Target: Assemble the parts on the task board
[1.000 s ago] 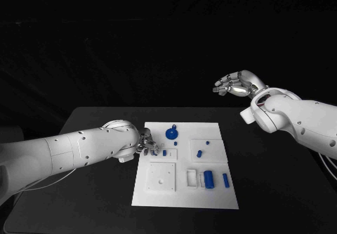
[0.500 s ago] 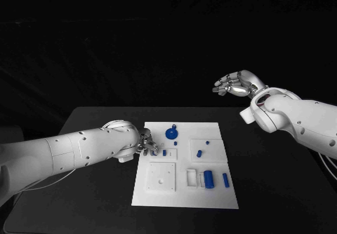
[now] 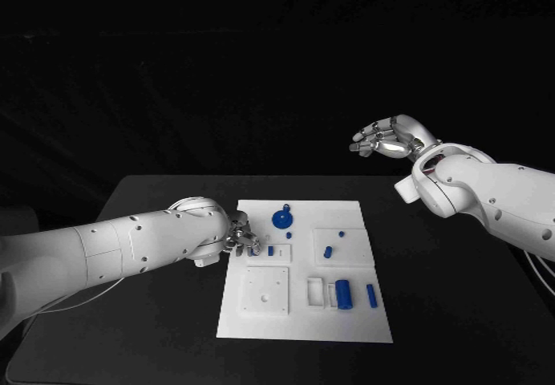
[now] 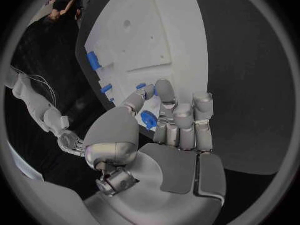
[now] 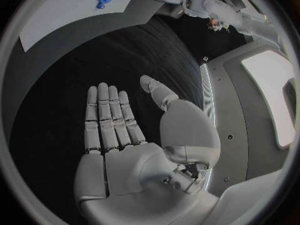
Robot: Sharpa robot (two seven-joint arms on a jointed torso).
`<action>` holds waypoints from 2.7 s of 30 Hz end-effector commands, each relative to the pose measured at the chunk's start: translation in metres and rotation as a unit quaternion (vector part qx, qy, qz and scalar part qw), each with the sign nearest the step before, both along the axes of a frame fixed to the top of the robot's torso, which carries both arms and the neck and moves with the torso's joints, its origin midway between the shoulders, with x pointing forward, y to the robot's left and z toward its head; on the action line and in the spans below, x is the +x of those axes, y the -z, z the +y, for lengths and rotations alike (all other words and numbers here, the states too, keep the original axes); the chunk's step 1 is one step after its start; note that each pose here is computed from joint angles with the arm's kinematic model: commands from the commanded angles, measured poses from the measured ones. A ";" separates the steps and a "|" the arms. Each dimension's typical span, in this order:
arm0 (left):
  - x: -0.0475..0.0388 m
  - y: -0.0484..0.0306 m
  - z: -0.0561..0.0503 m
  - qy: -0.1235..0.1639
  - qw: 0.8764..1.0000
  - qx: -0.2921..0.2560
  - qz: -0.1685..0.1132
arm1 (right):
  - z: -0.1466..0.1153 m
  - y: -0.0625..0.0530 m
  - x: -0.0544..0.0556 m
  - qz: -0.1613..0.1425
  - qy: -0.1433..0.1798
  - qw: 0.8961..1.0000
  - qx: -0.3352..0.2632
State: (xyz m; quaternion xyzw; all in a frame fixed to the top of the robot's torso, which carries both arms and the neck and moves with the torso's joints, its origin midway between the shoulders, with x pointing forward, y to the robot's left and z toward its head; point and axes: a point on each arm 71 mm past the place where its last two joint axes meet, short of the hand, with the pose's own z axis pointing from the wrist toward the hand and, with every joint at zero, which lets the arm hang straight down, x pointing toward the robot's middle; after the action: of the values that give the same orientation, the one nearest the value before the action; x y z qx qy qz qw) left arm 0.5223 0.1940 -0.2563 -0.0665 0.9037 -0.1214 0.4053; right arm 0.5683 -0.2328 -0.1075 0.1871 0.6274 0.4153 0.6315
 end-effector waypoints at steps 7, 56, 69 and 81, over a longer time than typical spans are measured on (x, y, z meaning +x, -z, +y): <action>-0.0007 0.0031 -0.005 0.011 1.000 0.003 0.010 | 0.003 0.000 0.000 0.000 -0.011 1.000 -0.001; 0.0061 0.0045 -0.004 0.011 1.000 0.017 0.015 | 0.001 0.000 0.000 0.001 -0.010 1.000 -0.002; 0.0065 0.0042 -0.001 0.010 1.000 0.021 0.011 | 0.000 0.000 0.000 0.001 -0.009 1.000 -0.002; 0.0052 0.0020 0.007 -0.006 1.000 0.015 -0.004 | -0.001 0.000 0.000 -0.001 -0.008 1.000 -0.002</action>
State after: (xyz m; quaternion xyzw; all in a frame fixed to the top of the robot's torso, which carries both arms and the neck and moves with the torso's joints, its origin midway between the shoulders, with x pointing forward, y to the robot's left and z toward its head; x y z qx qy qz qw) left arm 0.5273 0.2015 -0.2593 -0.0619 0.9081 -0.1048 0.4006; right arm 0.5684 -0.2350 -0.1079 0.1872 0.6293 0.4141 0.6304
